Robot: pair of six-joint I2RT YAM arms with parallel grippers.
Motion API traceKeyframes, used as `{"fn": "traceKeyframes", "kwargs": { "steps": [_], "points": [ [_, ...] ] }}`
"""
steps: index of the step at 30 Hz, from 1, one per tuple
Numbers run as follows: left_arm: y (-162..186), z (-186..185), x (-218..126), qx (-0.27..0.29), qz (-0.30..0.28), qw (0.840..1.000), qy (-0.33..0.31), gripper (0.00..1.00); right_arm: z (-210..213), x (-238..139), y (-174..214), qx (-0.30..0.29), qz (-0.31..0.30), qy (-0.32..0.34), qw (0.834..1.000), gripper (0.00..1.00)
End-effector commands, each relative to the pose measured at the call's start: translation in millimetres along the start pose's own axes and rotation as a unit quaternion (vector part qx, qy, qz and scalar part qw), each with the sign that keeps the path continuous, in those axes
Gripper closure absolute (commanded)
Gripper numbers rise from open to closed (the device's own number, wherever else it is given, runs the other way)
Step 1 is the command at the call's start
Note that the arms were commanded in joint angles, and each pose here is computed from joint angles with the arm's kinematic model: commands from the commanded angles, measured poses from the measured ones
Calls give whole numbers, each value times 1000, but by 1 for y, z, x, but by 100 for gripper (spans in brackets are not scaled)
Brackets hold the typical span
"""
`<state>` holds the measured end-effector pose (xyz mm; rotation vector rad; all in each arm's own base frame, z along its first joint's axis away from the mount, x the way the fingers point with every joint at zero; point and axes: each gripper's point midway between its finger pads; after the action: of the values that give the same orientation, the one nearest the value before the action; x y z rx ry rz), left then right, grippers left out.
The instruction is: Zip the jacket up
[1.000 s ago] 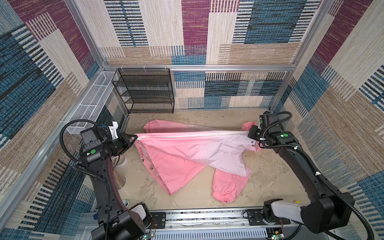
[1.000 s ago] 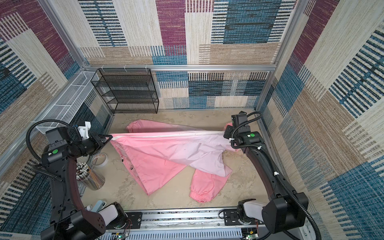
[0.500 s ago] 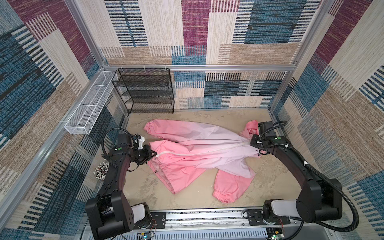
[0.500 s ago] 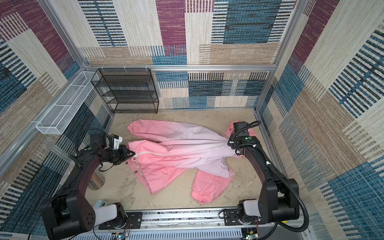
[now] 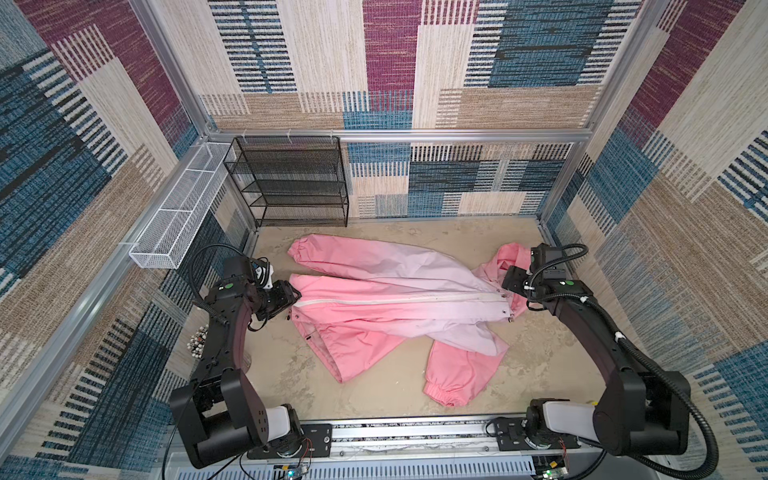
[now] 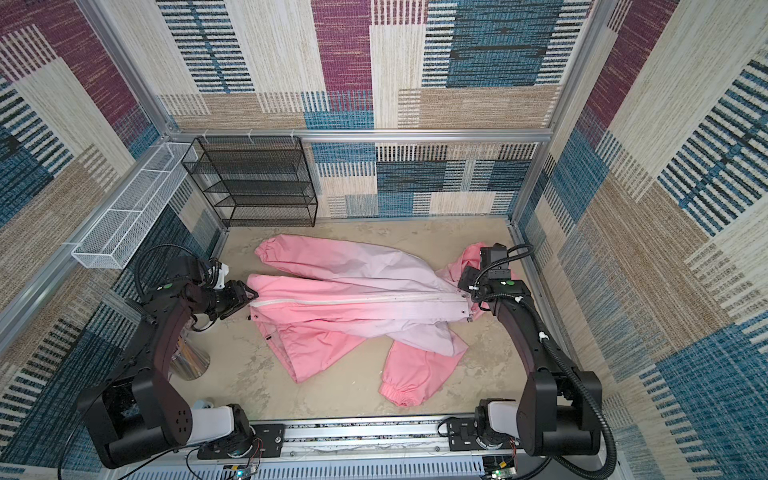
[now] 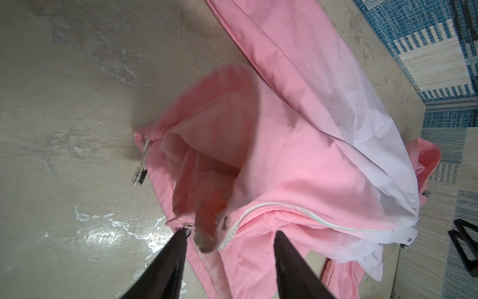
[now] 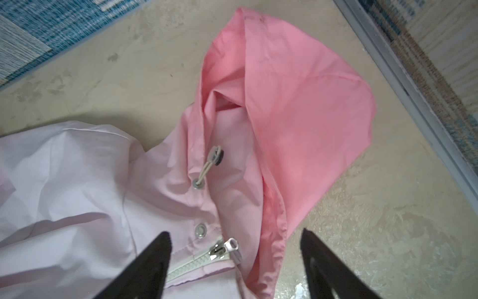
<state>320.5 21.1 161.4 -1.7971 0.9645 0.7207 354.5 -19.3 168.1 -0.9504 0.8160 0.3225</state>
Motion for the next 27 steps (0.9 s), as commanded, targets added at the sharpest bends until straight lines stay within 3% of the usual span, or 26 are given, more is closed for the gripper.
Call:
{"fn": "traceKeyframes", "kwargs": {
  "steps": [1,2,5,7,11,13,14,18,24,27],
  "points": [
    [-2,1,-11,23,4,1000,-18,30,9,-23,-18,-7,-38,-22,999,0],
    [-8,-3,-18,25,-14,999,-17,0,12,-29,-22,-7,-48,-33,998,0],
    [-26,-19,-37,53,-87,995,-21,1,15,-38,-30,-1,-82,-52,995,0],
    [-37,-37,-43,114,-155,981,-34,1,6,-39,-35,15,-121,-43,992,0],
    [-44,-58,-43,233,-309,921,-54,1,0,-50,-39,-3,-249,-94,964,0],
    [-35,-57,-31,283,-343,893,-60,1,-1,-56,-38,-26,-307,-117,944,0],
    [-32,-53,-25,292,-349,887,-72,1,-4,-57,-37,-34,-331,-120,935,0],
    [-26,-24,2,283,-326,893,-123,1,-18,-37,-23,-62,-359,-103,926,0],
    [-26,-3,31,271,-359,881,-146,1,-22,-12,-10,-70,-375,-113,918,0],
    [-25,6,51,255,-347,891,-143,1,-21,0,-10,-73,-384,-112,914,0]
  ]
}}
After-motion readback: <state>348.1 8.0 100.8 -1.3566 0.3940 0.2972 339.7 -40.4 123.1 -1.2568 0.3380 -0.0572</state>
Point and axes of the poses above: each gripper's point midway between its finger pads, its own x axis out along the fingers, its own z axis along the line the jaws close on, y = z × x, and after that the axes turned 12 degrees about x, right-handed
